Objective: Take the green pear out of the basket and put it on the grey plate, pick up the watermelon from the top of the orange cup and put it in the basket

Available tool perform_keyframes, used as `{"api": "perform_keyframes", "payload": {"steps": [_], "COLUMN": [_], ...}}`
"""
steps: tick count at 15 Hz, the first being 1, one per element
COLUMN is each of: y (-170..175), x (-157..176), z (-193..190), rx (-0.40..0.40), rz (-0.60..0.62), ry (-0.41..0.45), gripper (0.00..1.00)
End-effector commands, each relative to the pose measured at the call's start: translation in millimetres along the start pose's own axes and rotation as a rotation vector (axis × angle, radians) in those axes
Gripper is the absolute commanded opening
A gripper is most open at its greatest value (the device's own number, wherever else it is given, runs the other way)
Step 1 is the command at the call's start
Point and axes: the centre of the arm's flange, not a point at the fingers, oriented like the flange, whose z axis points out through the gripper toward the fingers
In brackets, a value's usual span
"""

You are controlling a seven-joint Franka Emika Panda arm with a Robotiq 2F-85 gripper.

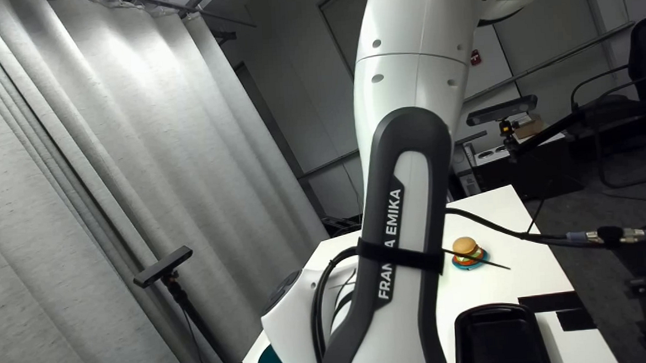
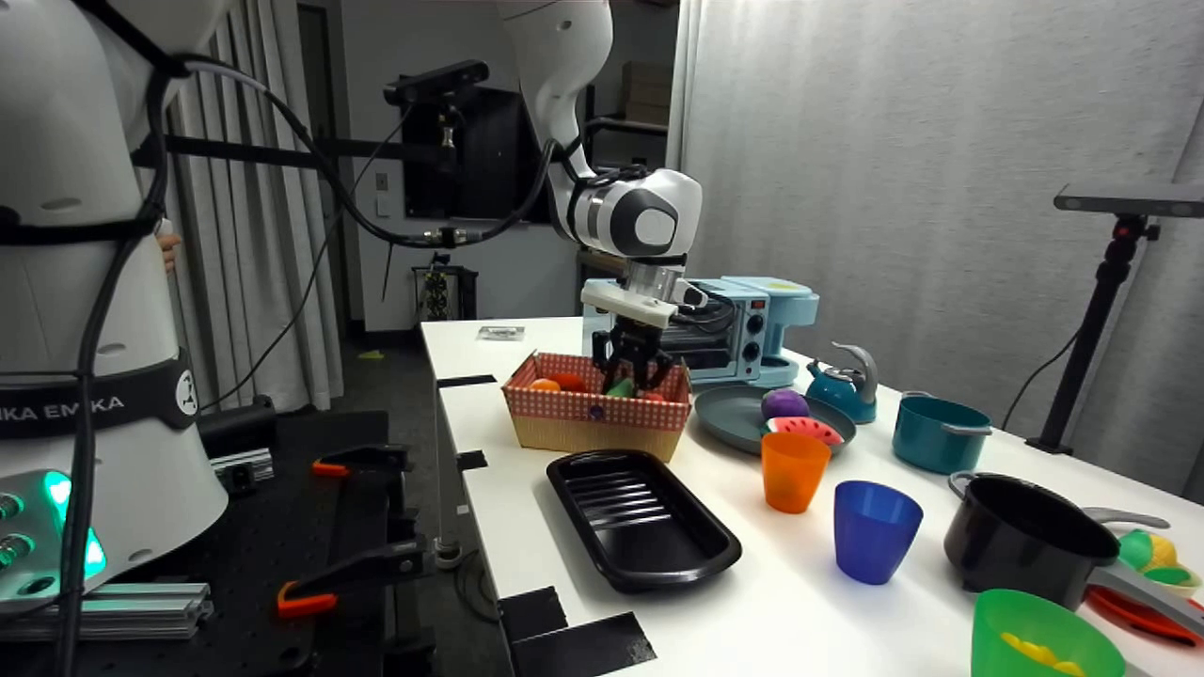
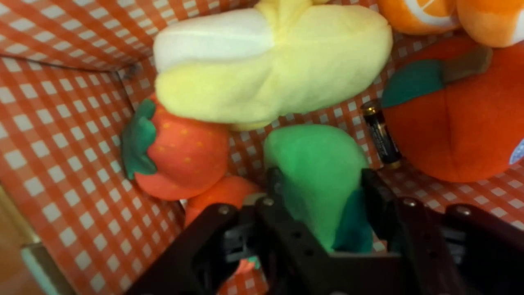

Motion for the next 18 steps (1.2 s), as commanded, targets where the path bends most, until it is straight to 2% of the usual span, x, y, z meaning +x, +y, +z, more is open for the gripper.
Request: {"api": "perform_keyframes", "payload": {"steps": [1, 3, 6, 7, 12, 18], "y": [2.6, 2.9, -1.3, -3.3, -15.8, -23.8], "x": [5.8, 5.4, 3.9, 3.5, 5.6, -1.7], "z": [3.1, 0.8, -7.2, -10.6, -36.5, -83.1], "rx": [-0.026, -0.027, -0.018, -0.016, -0.032, -0.105], "rz": [0.025, 0.029, 0.029, 0.031, 0.047, 0.064], "ry": [0.013, 0.011, 0.009, 0.009, 0.006, 0.023], "gripper": [0.19, 0.05, 0.00, 0.04, 0.04, 0.04]}}
